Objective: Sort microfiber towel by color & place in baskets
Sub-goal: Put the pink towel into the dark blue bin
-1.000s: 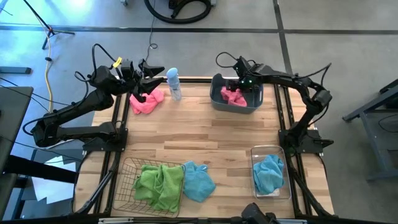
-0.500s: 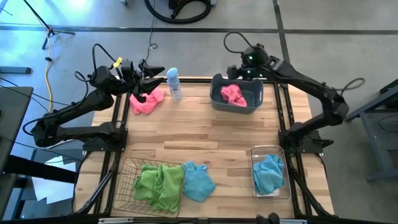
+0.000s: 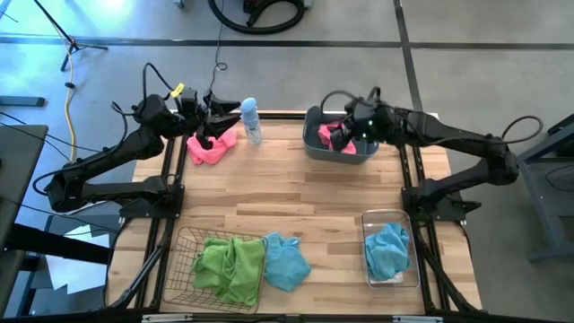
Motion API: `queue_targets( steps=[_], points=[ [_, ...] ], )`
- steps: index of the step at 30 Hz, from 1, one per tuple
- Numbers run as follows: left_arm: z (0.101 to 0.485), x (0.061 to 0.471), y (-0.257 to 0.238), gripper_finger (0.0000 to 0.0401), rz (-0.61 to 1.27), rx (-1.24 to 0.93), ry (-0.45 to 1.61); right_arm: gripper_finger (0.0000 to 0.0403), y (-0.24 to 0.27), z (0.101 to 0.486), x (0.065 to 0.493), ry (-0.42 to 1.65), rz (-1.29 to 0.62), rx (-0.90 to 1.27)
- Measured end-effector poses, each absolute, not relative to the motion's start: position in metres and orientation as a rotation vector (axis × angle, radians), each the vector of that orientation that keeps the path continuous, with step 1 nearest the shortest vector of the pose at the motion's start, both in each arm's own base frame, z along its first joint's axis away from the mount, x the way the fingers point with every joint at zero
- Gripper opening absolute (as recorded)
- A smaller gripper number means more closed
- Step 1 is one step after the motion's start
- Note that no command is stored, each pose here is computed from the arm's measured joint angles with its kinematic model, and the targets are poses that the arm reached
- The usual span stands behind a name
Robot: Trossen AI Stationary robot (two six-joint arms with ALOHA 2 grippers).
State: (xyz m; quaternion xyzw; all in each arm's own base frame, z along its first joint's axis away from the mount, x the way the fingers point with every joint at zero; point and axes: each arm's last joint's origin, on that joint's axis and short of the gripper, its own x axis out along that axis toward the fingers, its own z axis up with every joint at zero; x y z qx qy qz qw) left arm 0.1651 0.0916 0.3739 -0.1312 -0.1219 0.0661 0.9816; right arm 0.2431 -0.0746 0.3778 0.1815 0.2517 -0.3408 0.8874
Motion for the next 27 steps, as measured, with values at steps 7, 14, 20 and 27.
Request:
queue_targets(
  steps=[7, 14, 20, 27],
  points=[
    [0.349, 0.157, 0.084, 0.0245, 0.119, -0.443, 0.035, 0.0252, -0.053, 0.369, 0.237, 0.638, -0.742, 0.351],
    [0.314, 0.127, 0.079, 0.0245, 0.588, -0.519, 0.371, 0.0252, -0.052, 0.369, 0.234, 0.651, -0.775, 0.335],
    [0.278, 0.119, 0.087, 0.0245, 0.875, -0.603, 0.742, 0.0252, -0.057, 0.370, 0.234, 0.626, -0.793, 0.344],
    [0.248, 0.128, 0.119, 0.0245, 0.972, -0.549, 1.021, 0.0252, -0.057, 0.371, 0.235, 0.614, -0.785, 0.346]
  ],
)
